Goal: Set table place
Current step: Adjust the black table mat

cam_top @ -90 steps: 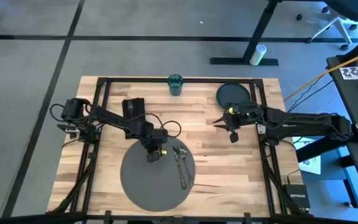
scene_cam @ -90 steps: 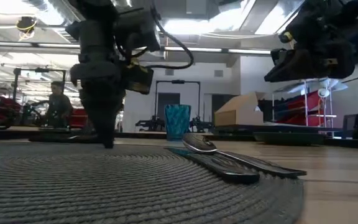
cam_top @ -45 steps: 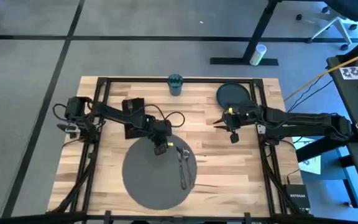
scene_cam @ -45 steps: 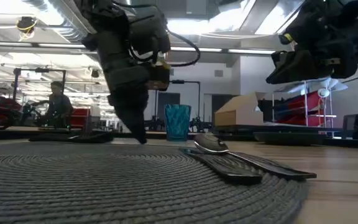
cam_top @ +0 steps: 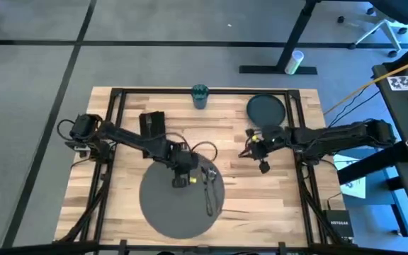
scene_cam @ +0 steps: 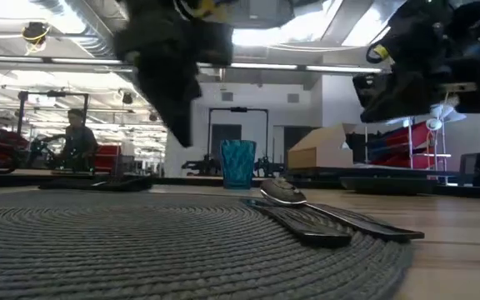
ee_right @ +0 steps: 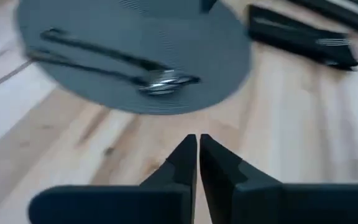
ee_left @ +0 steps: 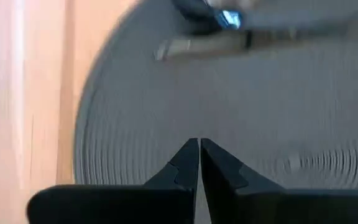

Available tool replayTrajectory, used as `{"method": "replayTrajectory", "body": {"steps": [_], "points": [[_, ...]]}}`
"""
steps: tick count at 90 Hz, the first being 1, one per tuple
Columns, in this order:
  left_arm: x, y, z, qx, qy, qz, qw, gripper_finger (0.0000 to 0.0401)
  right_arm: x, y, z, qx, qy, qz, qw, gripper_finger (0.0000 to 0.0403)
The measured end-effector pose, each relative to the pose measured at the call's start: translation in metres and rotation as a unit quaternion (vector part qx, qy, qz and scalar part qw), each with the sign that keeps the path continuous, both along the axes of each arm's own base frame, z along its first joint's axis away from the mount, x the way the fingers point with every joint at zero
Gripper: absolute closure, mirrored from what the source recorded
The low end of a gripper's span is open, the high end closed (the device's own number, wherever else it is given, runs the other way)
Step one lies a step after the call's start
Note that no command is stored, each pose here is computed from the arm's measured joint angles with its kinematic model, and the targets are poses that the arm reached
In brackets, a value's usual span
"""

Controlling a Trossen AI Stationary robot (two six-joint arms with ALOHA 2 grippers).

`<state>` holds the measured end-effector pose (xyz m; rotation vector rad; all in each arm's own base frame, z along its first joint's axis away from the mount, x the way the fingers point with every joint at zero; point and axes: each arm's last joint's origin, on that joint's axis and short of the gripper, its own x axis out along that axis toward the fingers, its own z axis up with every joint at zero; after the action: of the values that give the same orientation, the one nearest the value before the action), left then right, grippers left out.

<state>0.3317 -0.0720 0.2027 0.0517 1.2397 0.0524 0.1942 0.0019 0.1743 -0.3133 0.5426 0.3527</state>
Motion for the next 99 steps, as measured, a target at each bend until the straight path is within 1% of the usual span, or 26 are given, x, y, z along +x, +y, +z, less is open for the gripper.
{"method": "replayTrajectory", "body": {"steps": [7, 14, 22, 30, 40, 49, 55, 63, 84, 94, 99], "points": [[-0.009, -0.018, -0.001, 0.003, 0.021, -0.011, 1.0, 0.0401, 0.005, 0.013, -0.005, 0.01, 0.008, 0.011, 1.0, 0.0402], [-0.017, -0.035, 0.0, 0.005, 0.026, -0.015, 1.0, 0.0401, 0.01, 0.026, -0.009, 0.02, 0.011, 0.018, 1.0, 0.0402], [-0.024, -0.05, -0.001, 0.003, 0.03, -0.006, 1.0, 0.0401, 0.018, 0.041, -0.011, 0.02, 0.02, 0.019, 0.999, 0.0402], [-0.03, -0.063, -0.001, -0.005, 0.027, 0.005, 1.0, 0.0401, 0.032, 0.054, -0.01, 0.015, 0.032, 0.011, 0.999, 0.0402], [-0.038, -0.078, -0.001, -0.012, 0.032, 0.015, 0.999, 0.0401, 0.051, 0.069, -0.013, 0.009, 0.051, 0.017, 0.999, 0.0403], [-0.049, -0.087, -0.007, -0.016, 0.045, 0.036, 0.998, 0.0401, 0.068, 0.077, -0.018, 0.008, 0.077, 0.016, 0.997, 0.0403], [-0.057, -0.091, -0.014, -0.014, 0.056, 0.05, 0.997, 0.0401, 0.077, 0.079, -0.024, 0.005, 0.101, 0.003, 0.995, 0.0403], [-0.065, -0.098, -0.023, -0.021, 0.053, 0.065, 0.996, 0.0401, 0.085, 0.08, -0.033, -0.008, 0.133, -0.011, 0.991, 0.0403], [-0.079, -0.106, -0.051, -0.06, 0.025, 0.1, 0.993, 0.0401, 0.099, 0.084, -0.04, -0.012, 0.148, -0.016, 0.989, 0.0403], [-0.08, -0.106, -0.058, -0.075, 0.012, 0.114, 0.991, 0.0401, 0.102, 0.085, -0.043, -0.008, 0.147, -0.018, 0.989, 0.0403], [-0.079, -0.105, -0.061, -0.082, 0.001, 0.114, 0.99, 0.0401, 0.102, 0.085, -0.047, -0.009, 0.158, -0.02, 0.987, 0.0403]]}}
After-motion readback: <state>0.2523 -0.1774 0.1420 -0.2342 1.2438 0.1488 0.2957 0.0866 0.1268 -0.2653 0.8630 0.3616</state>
